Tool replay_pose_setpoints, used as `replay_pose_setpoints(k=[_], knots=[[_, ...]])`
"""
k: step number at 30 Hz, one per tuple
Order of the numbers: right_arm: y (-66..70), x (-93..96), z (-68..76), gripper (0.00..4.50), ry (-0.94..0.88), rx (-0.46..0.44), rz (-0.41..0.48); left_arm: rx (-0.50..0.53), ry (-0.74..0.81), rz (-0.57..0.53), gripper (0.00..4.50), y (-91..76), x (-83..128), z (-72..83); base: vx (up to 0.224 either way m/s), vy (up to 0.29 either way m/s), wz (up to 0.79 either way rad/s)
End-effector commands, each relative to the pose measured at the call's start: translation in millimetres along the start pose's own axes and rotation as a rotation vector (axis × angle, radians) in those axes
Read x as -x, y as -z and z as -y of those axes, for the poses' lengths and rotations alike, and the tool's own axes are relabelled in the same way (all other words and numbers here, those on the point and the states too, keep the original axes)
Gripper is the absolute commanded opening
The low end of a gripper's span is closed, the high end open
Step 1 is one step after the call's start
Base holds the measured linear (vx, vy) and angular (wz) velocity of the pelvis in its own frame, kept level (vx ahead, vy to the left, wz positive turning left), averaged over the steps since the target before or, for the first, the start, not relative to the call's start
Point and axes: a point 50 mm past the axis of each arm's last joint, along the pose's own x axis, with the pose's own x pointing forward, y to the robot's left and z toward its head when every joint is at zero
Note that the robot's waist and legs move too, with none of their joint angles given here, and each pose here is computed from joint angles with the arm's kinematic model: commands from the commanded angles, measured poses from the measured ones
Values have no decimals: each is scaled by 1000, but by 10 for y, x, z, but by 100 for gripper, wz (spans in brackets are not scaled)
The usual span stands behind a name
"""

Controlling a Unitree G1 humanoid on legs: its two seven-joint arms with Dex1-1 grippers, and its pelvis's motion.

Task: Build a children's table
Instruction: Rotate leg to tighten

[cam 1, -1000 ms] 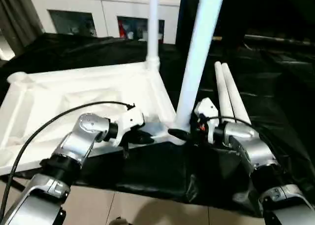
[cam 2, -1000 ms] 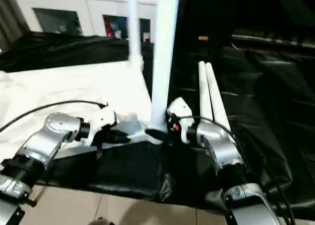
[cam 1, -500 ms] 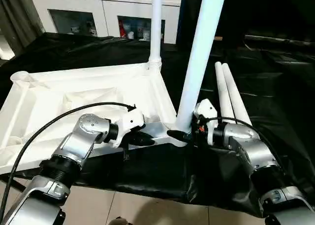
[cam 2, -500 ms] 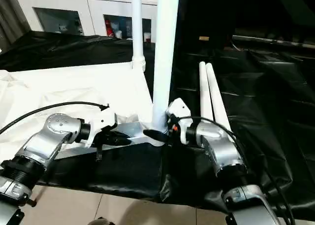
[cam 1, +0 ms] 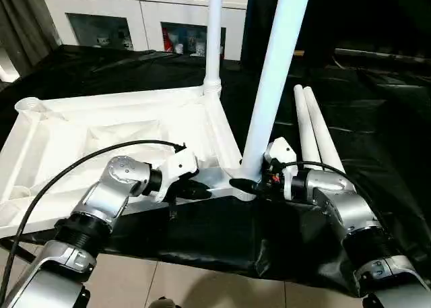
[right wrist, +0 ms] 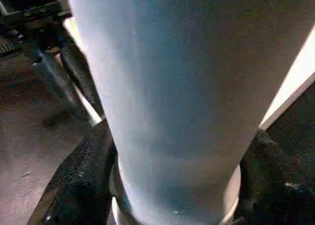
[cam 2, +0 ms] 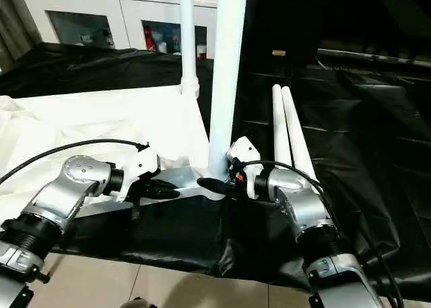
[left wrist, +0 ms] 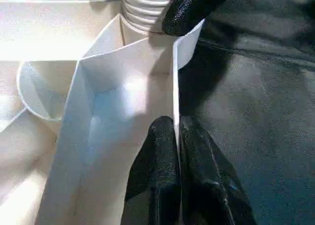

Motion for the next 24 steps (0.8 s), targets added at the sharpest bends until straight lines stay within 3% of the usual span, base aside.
replay_pose_setpoints(k=[1, 2, 3, 5, 8, 15, 17, 19, 24], knots=[[150, -23, 87, 274, 163, -61, -71, 19, -113, 2, 0, -88, -60, -117, 0, 0, 0], [242, -80, 135, 273, 314, -115, -103, 70, -201, 6, 0, -108, -131, -183, 0, 0, 0], [251, -85, 139, 273, 328, -120, -106, 75, -210, 7, 0, -110, -138, -189, 0, 0, 0], [334, -156, 186, 273, 533, -228, -118, 156, -343, 5, 0, -149, -248, -276, 0, 0, 0], [362, -262, 182, 273, 685, -340, -113, 212, -455, -11, 0, -200, -372, -329, 0, 0, 0], [175, -542, 98, 273, 685, -264, -102, 170, -489, -50, 0, -272, -518, -320, 0, 0, 0], [88, -617, 77, 273, 655, -270, -58, 157, -488, -52, 0, -280, -525, -328, 0, 0, 0], [49, -637, 76, 328, 643, -273, -32, 136, -480, -51, 0, -276, -517, -329, 0, 0, 0], [-34, -597, 122, 377, 608, -225, 27, 96, -426, -41, 0, -237, -452, -316, 0, 0, 0]])
